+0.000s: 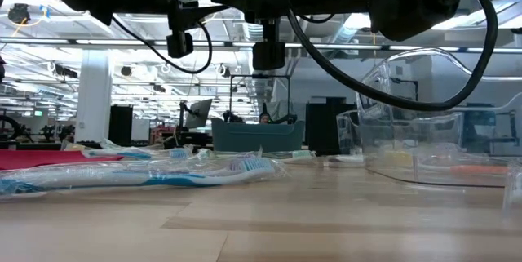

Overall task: Pick & Place Toothbrushes
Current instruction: Put the green toothbrush into the white bin

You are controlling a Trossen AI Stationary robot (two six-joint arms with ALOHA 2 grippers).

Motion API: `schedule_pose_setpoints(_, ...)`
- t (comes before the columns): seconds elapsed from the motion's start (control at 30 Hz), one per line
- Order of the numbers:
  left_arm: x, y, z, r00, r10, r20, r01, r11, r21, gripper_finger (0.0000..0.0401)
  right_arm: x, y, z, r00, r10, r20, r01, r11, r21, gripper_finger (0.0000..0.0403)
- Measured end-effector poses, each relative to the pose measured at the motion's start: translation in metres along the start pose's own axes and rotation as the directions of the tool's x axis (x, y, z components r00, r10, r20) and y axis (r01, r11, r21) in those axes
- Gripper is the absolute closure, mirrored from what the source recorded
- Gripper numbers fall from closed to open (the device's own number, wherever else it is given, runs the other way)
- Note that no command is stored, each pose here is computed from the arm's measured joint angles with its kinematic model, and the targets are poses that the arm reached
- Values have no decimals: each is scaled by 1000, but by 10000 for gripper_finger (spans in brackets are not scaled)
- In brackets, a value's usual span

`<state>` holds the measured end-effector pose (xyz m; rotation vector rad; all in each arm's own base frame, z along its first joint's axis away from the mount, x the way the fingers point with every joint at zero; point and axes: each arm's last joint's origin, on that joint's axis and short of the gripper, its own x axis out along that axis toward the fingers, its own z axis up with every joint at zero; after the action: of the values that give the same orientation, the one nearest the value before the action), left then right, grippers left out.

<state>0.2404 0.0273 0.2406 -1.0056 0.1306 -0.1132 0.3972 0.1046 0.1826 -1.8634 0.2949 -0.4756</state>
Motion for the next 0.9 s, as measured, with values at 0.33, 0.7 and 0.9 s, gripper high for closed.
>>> schedule_pose_setpoints(0.33,0,0,0,1000,14,11,-14,1000,20,291,0,0,0,1000,0,0,0,1000,-1,397)
schedule_pose_setpoints(0.7,12,10,-4,999,50,-20,-50,999,6,291,0,1,0,1000,9,-8,-9,1000,2,397)
schedule_pose_setpoints(0.9,17,3,2,1000,15,-20,-15,1000,15,300,0,1,0,1000,11,-20,-11,1000,5,388)
